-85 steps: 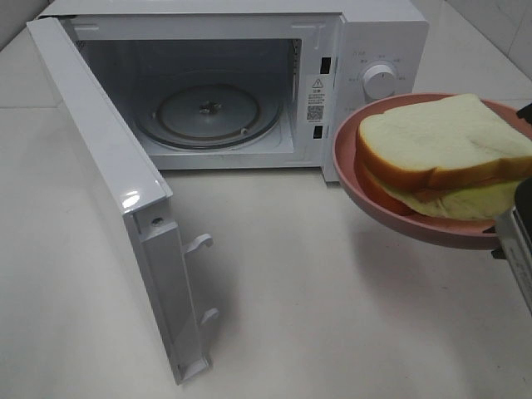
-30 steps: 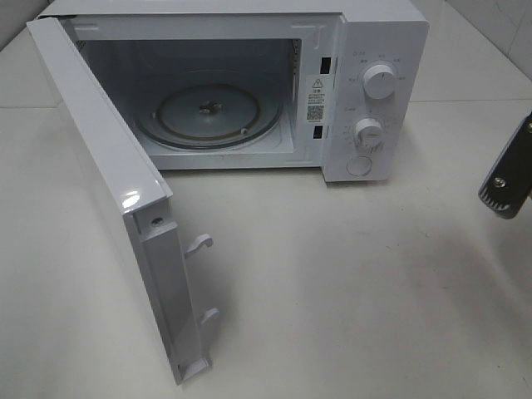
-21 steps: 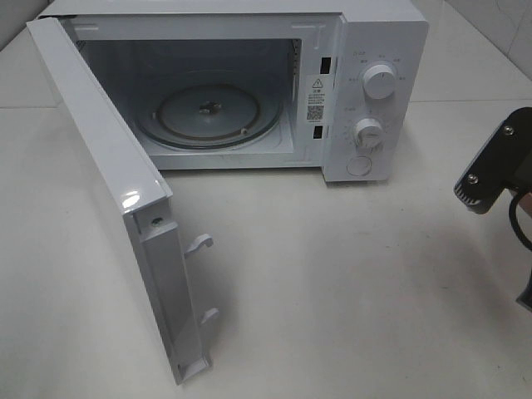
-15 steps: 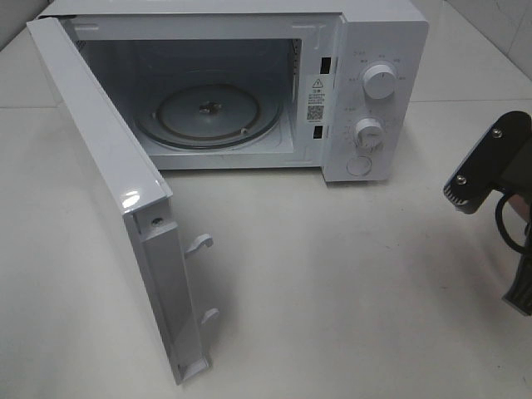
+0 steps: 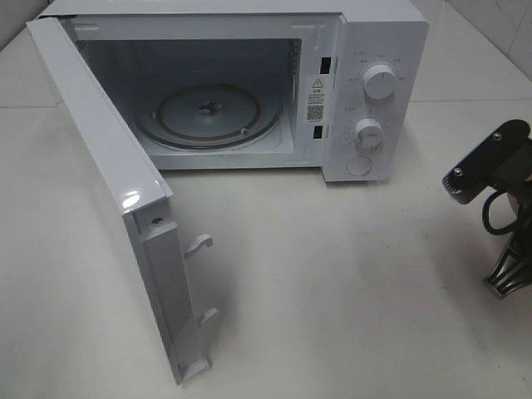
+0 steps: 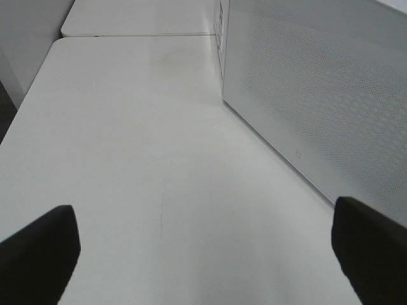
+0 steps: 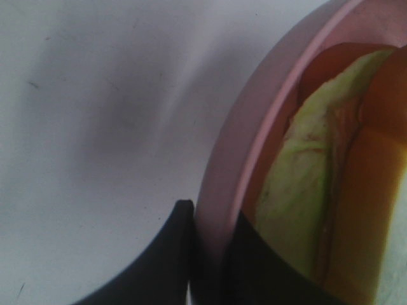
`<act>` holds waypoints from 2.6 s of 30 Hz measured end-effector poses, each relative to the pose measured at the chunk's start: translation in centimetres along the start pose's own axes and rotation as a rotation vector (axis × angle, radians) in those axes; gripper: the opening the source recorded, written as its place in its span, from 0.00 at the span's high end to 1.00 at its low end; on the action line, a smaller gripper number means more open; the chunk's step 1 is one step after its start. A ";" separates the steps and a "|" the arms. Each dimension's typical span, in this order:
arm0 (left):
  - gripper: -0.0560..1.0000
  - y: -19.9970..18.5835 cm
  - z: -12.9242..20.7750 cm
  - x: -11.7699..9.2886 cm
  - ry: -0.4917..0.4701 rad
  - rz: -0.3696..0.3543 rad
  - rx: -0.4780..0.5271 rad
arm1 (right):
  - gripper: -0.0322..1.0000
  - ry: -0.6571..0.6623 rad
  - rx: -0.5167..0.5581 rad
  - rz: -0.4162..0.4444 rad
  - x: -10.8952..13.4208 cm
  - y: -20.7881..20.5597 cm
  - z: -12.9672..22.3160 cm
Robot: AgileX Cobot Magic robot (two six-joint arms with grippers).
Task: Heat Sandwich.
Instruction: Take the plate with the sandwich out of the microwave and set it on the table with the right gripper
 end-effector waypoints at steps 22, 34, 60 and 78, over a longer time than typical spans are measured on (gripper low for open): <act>0.01 0.0 0.0 0.0 0.000 0.000 0.000 | 0.86 0.259 0.143 0.031 -2.3 6.8 0.4; 0.01 0.0 0.0 0.0 0.000 0.000 0.000 | 0.86 0.287 0.155 0.051 -1.9 9.3 -1.4; 0.01 0.0 0.0 0.0 0.000 0.000 0.000 | 0.86 0.255 0.194 0.060 -0.7 11.8 -1.9; 0.01 0.0 0.0 0.0 0.000 0.000 0.000 | 0.46 0.305 0.202 0.022 -1.3 10.0 -1.9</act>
Point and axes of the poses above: a point on each arm's last joint axis where the gripper is mounted, y pointing out along that axis toward the gripper, x along the wrist's bending axis when the last joint is at zero, z = x × y, the point moved 2 cm from there along y, pointing out along that axis toward the gripper, and after that the axes turned 5 degrees about y, right-handed, at the moved point
